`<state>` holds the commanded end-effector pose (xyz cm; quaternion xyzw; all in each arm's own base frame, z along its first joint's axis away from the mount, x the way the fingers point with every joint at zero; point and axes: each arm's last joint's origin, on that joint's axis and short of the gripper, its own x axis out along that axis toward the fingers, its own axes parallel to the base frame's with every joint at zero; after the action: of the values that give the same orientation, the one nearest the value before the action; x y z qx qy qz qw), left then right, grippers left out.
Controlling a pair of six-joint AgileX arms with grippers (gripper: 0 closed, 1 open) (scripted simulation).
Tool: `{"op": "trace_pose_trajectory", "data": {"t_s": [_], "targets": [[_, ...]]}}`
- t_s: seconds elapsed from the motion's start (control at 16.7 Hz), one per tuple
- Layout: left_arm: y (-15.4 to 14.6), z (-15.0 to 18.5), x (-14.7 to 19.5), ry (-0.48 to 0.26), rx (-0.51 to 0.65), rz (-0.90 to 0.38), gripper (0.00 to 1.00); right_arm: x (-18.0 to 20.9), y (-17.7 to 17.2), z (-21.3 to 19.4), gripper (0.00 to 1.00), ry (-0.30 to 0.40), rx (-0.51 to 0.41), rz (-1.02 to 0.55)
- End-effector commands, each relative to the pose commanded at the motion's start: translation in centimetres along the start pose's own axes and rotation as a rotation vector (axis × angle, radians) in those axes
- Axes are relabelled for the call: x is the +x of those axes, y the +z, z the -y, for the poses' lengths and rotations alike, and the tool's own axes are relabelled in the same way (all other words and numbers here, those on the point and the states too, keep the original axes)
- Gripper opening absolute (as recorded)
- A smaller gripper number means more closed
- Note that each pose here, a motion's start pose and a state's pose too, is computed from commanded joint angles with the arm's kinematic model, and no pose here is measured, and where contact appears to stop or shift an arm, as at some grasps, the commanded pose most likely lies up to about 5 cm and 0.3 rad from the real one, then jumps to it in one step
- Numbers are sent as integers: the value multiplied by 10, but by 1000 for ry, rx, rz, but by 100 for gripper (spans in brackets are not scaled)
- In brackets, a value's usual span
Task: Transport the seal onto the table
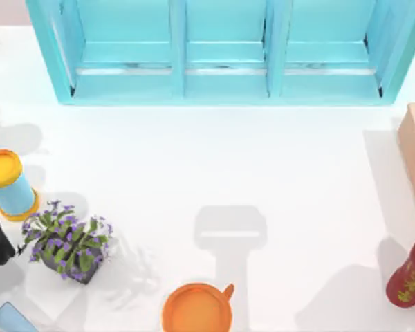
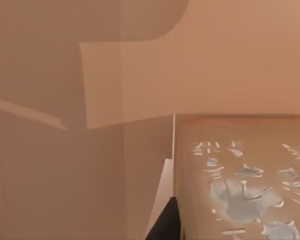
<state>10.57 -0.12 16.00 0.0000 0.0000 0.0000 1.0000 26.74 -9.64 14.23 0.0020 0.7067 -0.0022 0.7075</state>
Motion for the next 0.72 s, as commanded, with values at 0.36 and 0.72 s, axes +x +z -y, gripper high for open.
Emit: {"op": "trace_pose_trajectory", "data": {"t_s": [0.36, 0.72], "targets": [[0, 0, 0, 0, 0, 0, 100, 0, 0, 0, 0, 0, 0, 0], [0, 0, 0, 0, 0, 0, 100, -29, 16, -16, 0, -26, 32, 14]]}}
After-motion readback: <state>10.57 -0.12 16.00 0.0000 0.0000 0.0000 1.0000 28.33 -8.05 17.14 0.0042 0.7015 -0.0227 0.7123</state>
